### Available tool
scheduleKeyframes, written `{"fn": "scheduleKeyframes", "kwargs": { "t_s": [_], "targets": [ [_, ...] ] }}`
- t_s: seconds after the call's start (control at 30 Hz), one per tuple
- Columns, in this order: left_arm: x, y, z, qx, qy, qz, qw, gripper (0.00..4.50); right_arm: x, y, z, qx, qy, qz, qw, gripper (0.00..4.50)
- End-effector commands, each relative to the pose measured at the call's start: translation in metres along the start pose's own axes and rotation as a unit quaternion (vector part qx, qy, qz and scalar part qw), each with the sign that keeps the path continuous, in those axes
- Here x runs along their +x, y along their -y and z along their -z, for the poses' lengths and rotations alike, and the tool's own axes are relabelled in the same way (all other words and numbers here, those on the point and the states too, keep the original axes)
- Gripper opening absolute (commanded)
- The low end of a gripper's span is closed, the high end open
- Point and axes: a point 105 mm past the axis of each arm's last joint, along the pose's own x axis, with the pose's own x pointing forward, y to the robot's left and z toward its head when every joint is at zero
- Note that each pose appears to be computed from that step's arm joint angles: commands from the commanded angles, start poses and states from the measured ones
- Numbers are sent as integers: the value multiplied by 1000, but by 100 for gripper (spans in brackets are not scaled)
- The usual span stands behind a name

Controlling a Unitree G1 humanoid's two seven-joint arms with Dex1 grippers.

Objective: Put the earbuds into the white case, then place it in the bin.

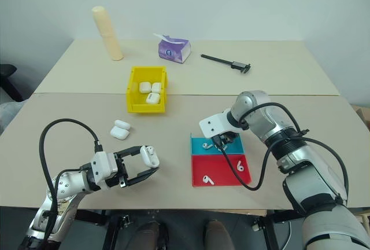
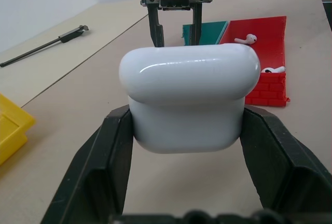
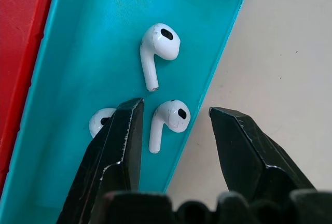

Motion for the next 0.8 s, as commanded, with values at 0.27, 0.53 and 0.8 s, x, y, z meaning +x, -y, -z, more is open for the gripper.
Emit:
{"fn": "scheduleKeyframes", "kwargs": {
  "t_s": [0.27,0.53,0.8],
  "targets": [
    [3,0,-9,23,11,1,1000,278,-2,-4,2,-18,-4,-4,1000,207],
    [3,-1,-9,25,7,-2,1000,278,3,-2,9,-17,-23,5,1000,207],
    [2,0,-9,26,6,-1,1000,278,3,-8,8,-27,-15,-9,999,207]
  ]
}}
